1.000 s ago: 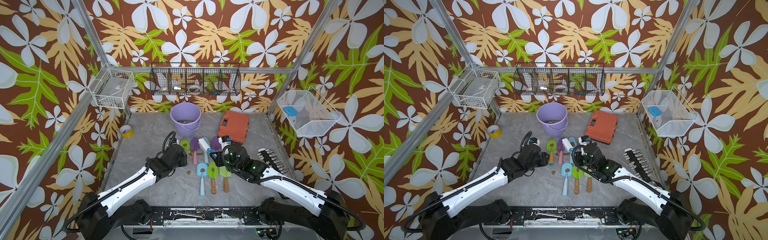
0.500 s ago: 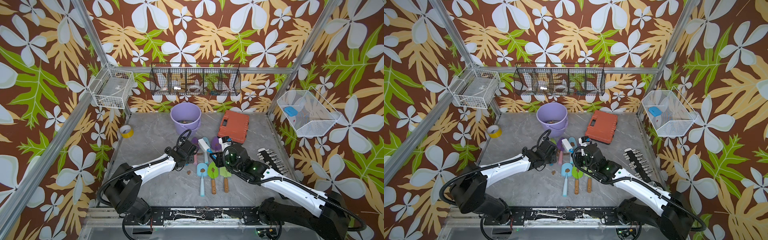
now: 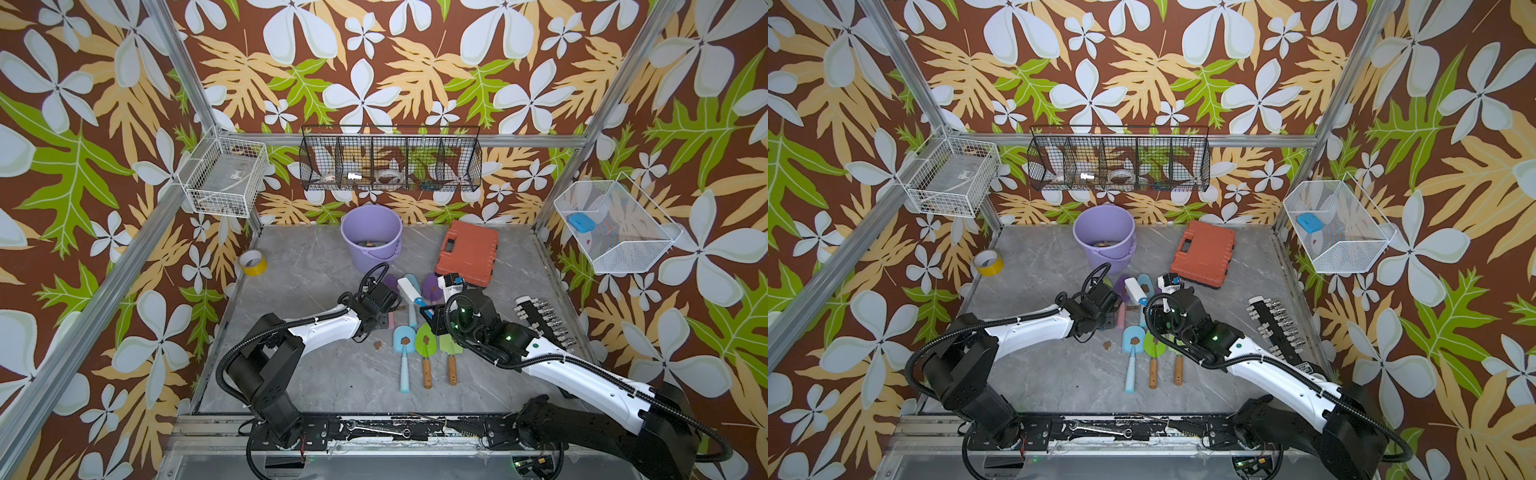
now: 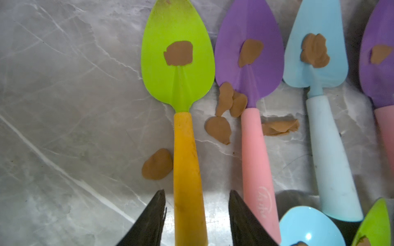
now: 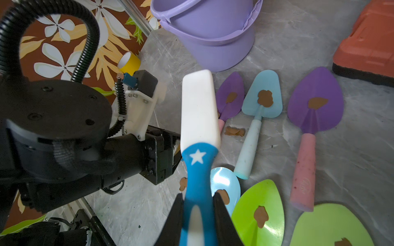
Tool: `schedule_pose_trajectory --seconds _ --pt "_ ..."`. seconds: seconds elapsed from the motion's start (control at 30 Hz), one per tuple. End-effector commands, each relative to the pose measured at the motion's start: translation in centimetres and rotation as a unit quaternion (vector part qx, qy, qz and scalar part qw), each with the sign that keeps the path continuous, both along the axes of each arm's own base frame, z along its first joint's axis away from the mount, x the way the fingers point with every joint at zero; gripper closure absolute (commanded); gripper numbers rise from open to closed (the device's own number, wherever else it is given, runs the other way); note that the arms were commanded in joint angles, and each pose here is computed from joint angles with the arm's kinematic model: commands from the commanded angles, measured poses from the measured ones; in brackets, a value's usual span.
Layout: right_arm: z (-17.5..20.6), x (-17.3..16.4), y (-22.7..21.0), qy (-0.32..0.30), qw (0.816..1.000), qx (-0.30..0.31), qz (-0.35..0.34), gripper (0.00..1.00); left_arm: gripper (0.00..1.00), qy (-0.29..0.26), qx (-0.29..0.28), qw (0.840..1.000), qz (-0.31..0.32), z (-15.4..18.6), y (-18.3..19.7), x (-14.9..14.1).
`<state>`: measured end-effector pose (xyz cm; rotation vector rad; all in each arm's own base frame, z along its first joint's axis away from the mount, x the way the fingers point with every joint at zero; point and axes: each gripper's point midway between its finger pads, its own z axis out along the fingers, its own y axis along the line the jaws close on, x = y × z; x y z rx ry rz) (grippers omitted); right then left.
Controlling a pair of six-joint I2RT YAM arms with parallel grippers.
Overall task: Brush the soil off the hand trowel and place it into the bucket
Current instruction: Pick up the hand trowel from the center of the board.
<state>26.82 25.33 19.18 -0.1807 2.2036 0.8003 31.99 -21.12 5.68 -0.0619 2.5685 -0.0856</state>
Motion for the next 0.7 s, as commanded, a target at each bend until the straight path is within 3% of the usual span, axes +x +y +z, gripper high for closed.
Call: schedule_pose_trajectory --seconds 0.0,0.67 --pt "0.5 0.2 0.3 -0.01 1.0 0.003 0.003 1.0 0.5 -0.001 -0.006 1.0 0.0 -0.4 -0.4 0.2" --pt "0.0 0.3 0.0 -0.011 1.0 0.005 -0.005 1.0 0.55 0.0 0.029 0.999 -0.013 -0.9 -0.7 1.4"
